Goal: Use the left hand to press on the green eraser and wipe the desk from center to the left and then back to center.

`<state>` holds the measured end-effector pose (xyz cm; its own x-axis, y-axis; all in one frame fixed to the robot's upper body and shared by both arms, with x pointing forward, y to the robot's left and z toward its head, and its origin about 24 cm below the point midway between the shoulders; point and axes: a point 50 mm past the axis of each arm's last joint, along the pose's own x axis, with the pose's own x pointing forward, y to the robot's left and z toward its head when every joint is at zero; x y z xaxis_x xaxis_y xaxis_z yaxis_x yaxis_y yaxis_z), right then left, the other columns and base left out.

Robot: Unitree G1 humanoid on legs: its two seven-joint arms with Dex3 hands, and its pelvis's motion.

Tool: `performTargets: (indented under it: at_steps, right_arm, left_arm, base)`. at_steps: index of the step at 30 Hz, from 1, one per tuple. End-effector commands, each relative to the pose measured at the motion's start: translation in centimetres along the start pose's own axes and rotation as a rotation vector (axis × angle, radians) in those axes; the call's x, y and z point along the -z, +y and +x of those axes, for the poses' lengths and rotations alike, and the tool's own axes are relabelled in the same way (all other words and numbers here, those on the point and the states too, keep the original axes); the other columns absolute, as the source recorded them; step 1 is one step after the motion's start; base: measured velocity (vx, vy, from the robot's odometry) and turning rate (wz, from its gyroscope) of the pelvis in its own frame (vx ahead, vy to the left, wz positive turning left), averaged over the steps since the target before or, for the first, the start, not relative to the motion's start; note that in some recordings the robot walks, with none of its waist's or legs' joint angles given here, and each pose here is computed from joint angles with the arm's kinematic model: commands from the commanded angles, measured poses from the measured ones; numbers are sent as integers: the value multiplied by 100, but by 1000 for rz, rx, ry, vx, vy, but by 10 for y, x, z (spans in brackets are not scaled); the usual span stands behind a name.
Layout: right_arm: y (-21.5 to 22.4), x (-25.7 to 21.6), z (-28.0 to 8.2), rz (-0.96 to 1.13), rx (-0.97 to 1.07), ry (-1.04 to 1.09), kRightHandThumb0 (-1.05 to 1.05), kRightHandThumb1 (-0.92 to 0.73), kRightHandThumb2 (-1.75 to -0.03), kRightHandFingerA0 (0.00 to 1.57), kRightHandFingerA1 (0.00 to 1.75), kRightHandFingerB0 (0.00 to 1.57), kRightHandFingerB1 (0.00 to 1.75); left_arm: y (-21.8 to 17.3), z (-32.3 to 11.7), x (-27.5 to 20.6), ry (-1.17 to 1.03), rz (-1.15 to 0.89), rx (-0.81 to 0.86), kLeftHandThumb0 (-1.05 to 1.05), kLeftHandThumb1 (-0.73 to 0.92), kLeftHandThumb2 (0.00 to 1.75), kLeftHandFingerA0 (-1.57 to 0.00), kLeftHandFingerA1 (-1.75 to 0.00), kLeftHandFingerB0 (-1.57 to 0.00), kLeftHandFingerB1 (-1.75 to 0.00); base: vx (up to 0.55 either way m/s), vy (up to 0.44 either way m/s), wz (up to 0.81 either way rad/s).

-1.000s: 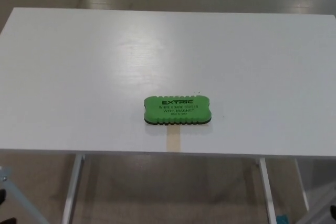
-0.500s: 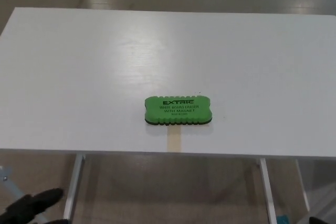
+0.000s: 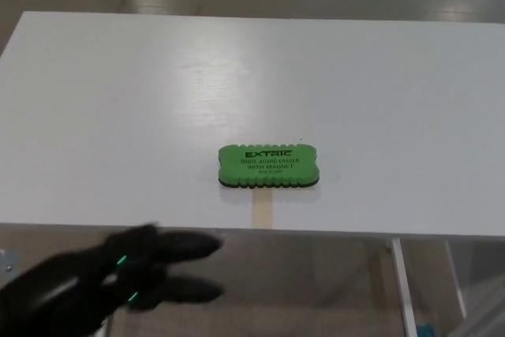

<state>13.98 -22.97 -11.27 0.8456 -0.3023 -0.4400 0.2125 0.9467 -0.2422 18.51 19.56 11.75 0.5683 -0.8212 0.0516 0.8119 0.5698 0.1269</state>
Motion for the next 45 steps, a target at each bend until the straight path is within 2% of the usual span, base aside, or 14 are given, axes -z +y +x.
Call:
performTargets:
  at_steps: [1,7,11,12,14,15,16,18,21,23,30,31,39,45]
  right_arm:
    - [-1,-6,2,-65,-6,-71,-42,-75,-63,66,49,52,38]
    - [2,-7,4,-36,-4,-66,-41,-74,-63,68,53,52,38]
    - [2,-6,4,-40,0,-56,-41,-75,-63,68,55,51,37]
    - [1,-4,2,-51,-1,-55,-40,-75,-63,68,53,51,37]
    - [0,-3,1,-54,-2,-55,-40,-75,-63,68,53,51,37]
    - [-1,-3,1,-52,0,-54,-40,-75,-63,68,52,51,37]
    - [-1,-3,1,-52,0,-54,-40,-75,-63,68,52,51,37]
    - [1,-4,2,-43,0,-58,-41,-74,-63,68,52,52,37]
    - [2,-4,2,-42,0,-57,-41,-74,-63,68,52,52,37]
    - [2,-6,3,-44,-6,-65,-41,-74,-63,68,52,52,38]
    - [0,-2,0,-31,-7,-56,-41,-74,-63,68,52,52,38]
    - [1,-2,-1,-24,-4,-55,-41,-74,-62,68,52,52,38]
    - [2,-2,-3,-33,5,-54,-42,-74,-63,68,52,52,38]
    - [2,-3,-2,-30,-1,-60,-42,-74,-63,68,51,52,38]
  left_arm:
    - [10,41,-36,-103,10,124,-32,65,59,-37,-48,-29,-35]
    - [25,70,-48,-119,62,50,-32,65,59,-41,-44,-37,-32]
    - [36,98,-52,-125,87,-47,-35,67,60,-53,-40,-38,-34]
    - [40,109,-51,-125,109,-106,-36,72,61,-64,-41,-40,-34]
    - [41,113,-51,-125,120,-136,-36,72,61,-64,-41,-40,-34]
    - [44,122,-48,-121,140,-195,-35,76,63,-74,-44,-46,-35]
    - [44,122,-48,-121,140,-195,-35,76,63,-74,-44,-46,-35]
    - [48,145,-38,-106,233,-413,-30,80,66,-90,-49,-64,-39]
    - [48,148,-36,-102,246,-443,-30,80,66,-90,-49,-64,-39]
    - [53,169,-29,-71,264,-528,-23,83,66,-96,-50,-74,-43]
    - [56,200,-8,32,277,-564,-22,83,65,-99,-54,-78,-46]
    - [58,209,0,81,243,-585,-20,81,65,-100,-53,-87,-48]
    - [64,234,14,196,114,-644,-19,81,66,-101,-54,-89,-48]
    - [69,240,13,198,114,-678,-19,81,66,-101,-54,-89,-49]
  base:
    - [0,0,0]
    - [0,0,0]
    - [0,0,0]
    - [0,0,0]
    - [0,0,0]
    - [0,0,0]
    - [0,0,0]
    - [0,0,0]
    - [0,0,0]
    - [0,0,0]
    - [0,0,0]
    - [0,0,0]
    - [0,0,0]
    - [0,0,0]
